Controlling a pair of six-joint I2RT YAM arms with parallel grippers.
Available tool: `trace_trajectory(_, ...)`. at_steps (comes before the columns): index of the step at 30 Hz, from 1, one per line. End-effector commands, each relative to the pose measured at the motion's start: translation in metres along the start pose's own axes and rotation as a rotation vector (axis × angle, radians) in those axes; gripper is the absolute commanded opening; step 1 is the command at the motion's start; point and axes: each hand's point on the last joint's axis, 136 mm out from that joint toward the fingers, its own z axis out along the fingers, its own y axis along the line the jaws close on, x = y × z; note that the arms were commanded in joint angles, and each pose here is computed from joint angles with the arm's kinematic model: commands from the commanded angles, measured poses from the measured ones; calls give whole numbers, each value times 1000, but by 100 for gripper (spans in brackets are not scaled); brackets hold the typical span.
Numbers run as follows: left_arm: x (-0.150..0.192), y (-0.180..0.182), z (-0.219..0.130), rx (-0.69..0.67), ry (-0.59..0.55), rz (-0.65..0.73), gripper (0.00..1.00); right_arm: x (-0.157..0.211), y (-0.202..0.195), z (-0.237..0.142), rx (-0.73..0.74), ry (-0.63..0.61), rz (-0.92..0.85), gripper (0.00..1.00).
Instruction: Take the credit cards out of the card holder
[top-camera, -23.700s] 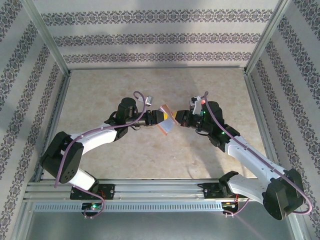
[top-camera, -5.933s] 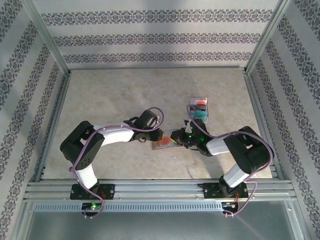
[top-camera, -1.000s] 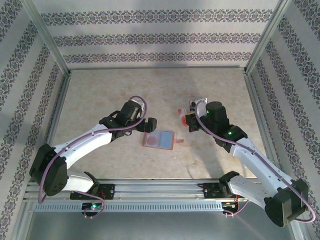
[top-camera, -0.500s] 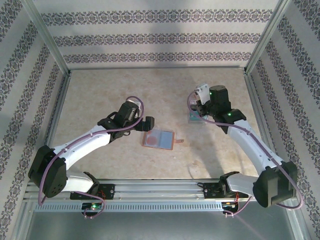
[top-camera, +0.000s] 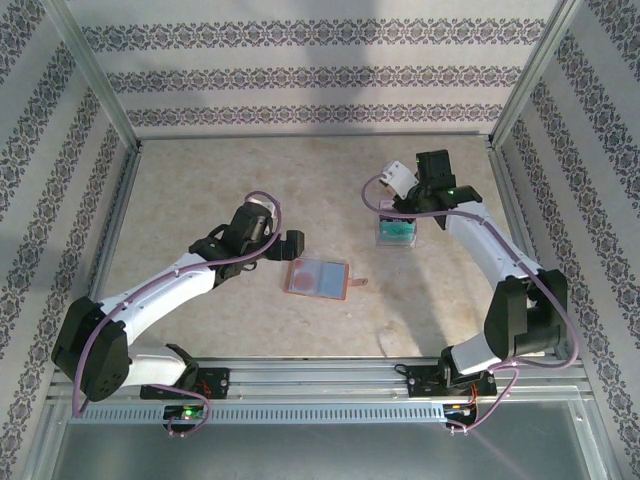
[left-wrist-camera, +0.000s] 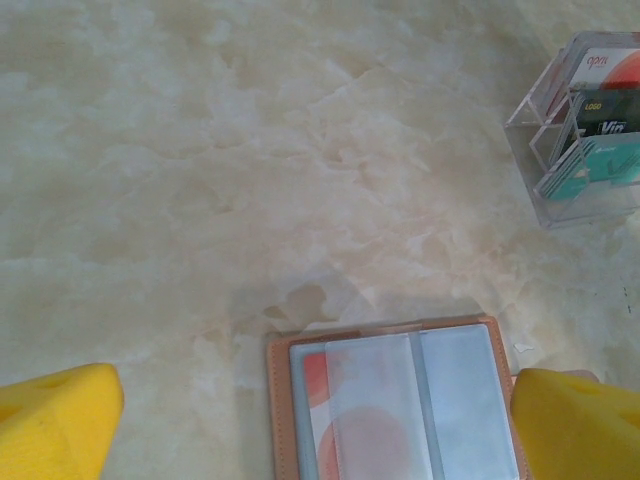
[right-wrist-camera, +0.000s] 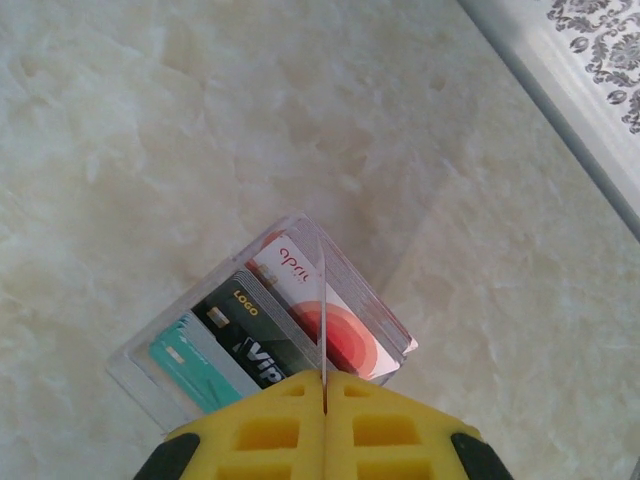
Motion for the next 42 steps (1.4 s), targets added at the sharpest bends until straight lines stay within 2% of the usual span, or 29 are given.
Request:
trace_trajectory(1, -11, 5, -5, -9, -53, -37, 99, 8, -2, 7, -28, 48, -88, 0)
trace_trajectory(16, -14, 10, -4, -12, -63, -65, 99, 23, -6, 35, -80, 132, -177, 0)
trace_trajectory(33, -14, 16, -8, -10, -77, -92, 99, 29, -3, 49, -161, 196, -281, 0)
trace_trajectory(42, -17, 18, -13, -5, -88, -98, 99, 30, -11, 59, -158, 222, -340, 0)
